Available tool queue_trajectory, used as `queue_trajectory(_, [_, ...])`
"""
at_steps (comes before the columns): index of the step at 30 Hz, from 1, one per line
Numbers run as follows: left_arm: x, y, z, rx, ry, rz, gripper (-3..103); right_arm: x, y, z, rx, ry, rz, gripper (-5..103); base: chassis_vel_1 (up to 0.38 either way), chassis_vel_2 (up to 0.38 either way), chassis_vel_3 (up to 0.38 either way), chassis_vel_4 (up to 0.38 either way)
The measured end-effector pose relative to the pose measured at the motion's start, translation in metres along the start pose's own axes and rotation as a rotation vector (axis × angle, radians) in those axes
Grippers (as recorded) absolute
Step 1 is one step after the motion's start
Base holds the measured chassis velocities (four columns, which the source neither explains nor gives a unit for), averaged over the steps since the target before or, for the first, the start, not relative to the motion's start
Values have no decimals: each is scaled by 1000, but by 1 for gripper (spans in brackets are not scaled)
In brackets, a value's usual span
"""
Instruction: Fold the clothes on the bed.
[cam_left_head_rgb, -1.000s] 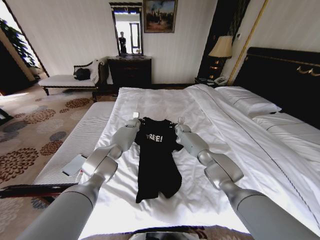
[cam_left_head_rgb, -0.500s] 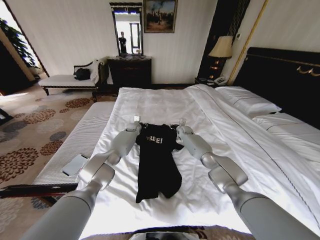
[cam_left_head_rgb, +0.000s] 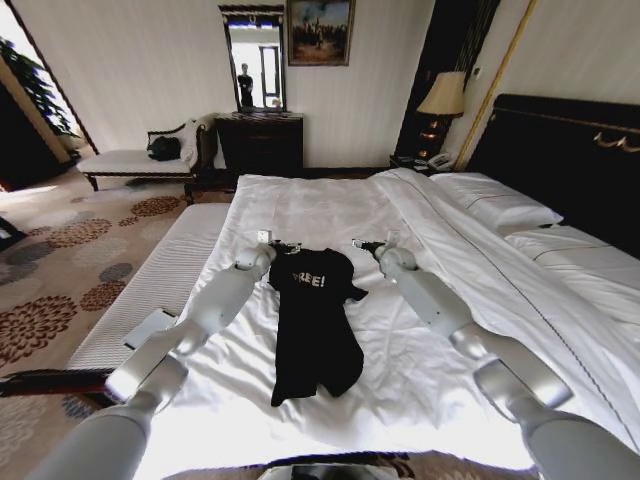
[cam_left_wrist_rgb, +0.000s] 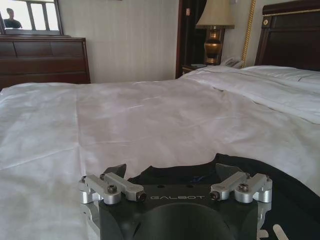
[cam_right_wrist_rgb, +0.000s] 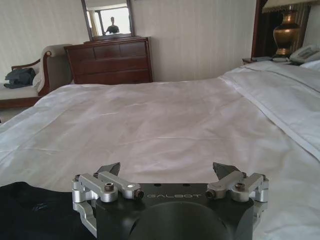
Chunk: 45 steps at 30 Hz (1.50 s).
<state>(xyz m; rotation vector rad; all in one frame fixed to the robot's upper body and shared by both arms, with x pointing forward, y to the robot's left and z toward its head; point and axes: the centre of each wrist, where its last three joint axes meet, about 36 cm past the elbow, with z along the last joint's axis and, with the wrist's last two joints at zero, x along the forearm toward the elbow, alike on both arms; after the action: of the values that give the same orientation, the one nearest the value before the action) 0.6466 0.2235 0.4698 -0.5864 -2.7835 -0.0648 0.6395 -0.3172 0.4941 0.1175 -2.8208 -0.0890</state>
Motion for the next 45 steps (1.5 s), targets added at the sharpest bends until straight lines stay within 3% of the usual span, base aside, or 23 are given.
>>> queue_trajectory(2, [31, -1, 7, 0, -34, 26, 100, 40, -10, 10, 28, -28, -31, 100, 0, 0, 0, 0])
queue_trajectory(4, [42, -2, 10, 0, -44, 37, 100, 51, -15, 12, 31, -34, -30, 100, 0, 0, 0, 0])
queue_trajectory(9, [94, 7, 37, -26, -46, 37, 100, 113, -39, 36, 99, -67, -27, 100, 0, 0, 0, 0])
queue_trajectory(13, [128, 20, 55, -36, -34, 4, 100, 145, -49, 67, 75, -40, -12, 100, 0, 0, 0, 0])
queue_trajectory(16, [171, 29, 78, -48, -31, -30, 100, 187, -48, 82, -4, -41, -13, 100, 0, 0, 0, 0])
queue_trajectory(23, [223, 23, 100, -63, -46, -60, 100, 263, -40, 130, -114, 47, -12, 100, 0, 0, 0, 0])
queue_trajectory(27, [261, 6, 124, -9, -48, -95, 100, 319, -19, 160, -242, 109, -24, 100, 0, 0, 0, 0])
queue_trajectory(28, [261, 6, 124, -9, -48, -95, 100, 319, -19, 160, -242, 109, -24, 100, 0, 0, 0, 0])
queue_trajectory(30, [278, -2, 137, 16, -34, -112, 100, 338, -3, 169, -327, 146, -38, 100, 0, 0, 0, 0])
queue_trajectory(31, [278, -2, 137, 16, -34, -112, 100, 338, -3, 169, -327, 146, -38, 100, 0, 0, 0, 0])
queue_trajectory(32, [291, -8, 145, 35, -29, -128, 100, 350, 16, 176, -423, 195, -53, 100, 0, 0, 0, 0])
queue_trajectory(33, [301, -18, 149, 59, -34, -139, 100, 356, 38, 184, -547, 273, -90, 100, 0, 0, 0, 0])
queue_trajectory(34, [304, -21, 151, 63, -34, -141, 100, 355, 44, 187, -588, 296, -103, 100, 0, 0, 0, 0])
queue_trajectory(35, [304, -21, 151, 63, -34, -141, 100, 355, 44, 187, -588, 296, -103, 100, 0, 0, 0, 0])
queue_trajectory(38, [311, -32, 153, 60, -35, -139, 100, 347, 61, 195, -728, 388, -156, 100, 0, 0, 0, 0])
queue_trajectory(45, [312, -41, 152, 53, -37, -126, 100, 325, 76, 206, -788, 458, -193, 100, 0, 0, 0, 0])
